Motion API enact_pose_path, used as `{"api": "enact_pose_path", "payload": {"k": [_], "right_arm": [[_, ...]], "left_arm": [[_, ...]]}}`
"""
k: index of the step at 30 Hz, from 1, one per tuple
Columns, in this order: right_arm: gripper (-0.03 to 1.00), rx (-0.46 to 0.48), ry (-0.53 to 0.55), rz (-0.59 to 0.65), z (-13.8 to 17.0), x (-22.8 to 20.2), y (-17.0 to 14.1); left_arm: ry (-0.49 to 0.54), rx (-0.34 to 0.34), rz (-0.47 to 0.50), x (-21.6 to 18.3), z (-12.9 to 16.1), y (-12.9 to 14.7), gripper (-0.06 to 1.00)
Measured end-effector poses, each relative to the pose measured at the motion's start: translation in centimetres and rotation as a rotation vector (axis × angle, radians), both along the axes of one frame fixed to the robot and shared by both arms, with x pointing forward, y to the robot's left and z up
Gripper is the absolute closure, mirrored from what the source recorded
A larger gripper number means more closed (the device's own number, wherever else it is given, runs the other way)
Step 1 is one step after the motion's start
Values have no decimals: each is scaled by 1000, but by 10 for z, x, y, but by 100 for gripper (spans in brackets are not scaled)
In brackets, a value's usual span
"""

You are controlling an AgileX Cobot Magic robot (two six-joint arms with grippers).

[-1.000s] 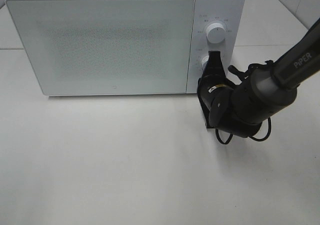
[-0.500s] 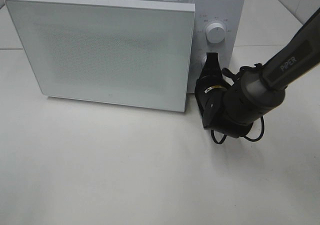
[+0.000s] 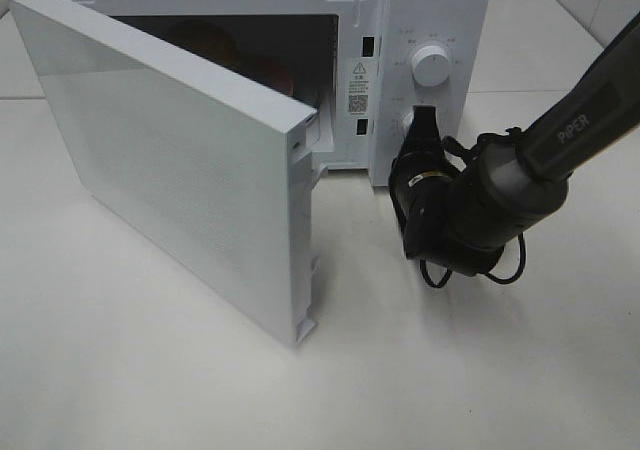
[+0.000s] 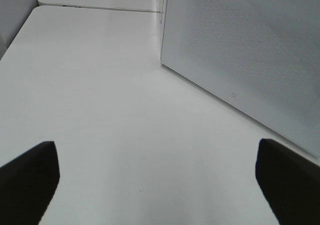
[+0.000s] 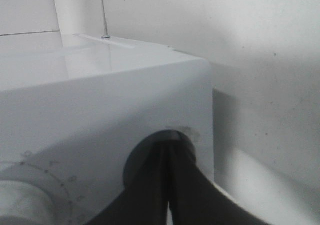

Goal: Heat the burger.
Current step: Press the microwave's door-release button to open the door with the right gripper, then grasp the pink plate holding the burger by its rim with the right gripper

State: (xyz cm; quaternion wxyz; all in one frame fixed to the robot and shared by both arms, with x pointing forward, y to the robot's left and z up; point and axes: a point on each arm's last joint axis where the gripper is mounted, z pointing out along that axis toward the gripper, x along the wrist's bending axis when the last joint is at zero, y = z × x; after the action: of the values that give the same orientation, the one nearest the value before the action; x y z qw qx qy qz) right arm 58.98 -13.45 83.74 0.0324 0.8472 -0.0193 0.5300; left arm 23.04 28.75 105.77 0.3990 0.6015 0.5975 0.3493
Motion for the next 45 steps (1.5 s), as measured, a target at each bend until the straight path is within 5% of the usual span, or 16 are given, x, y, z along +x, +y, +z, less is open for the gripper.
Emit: {"api": "enact_pose_path", "payload": {"k": [25,30,38,45], "right_arm": [[95,-22,-25,127,21,-27,-12],[95,-40,53,186,27,-45,-17],[95,-192,164,347,42,-75,-27],[95,-480,205,652,72,-93,-27]], "left_arm": [[0,0,0,0,0,0,-4],[0,0,0,0,0,0,-4],[0,0,0,0,0,0,-4],[0,0,0,0,0,0,-4]]}}
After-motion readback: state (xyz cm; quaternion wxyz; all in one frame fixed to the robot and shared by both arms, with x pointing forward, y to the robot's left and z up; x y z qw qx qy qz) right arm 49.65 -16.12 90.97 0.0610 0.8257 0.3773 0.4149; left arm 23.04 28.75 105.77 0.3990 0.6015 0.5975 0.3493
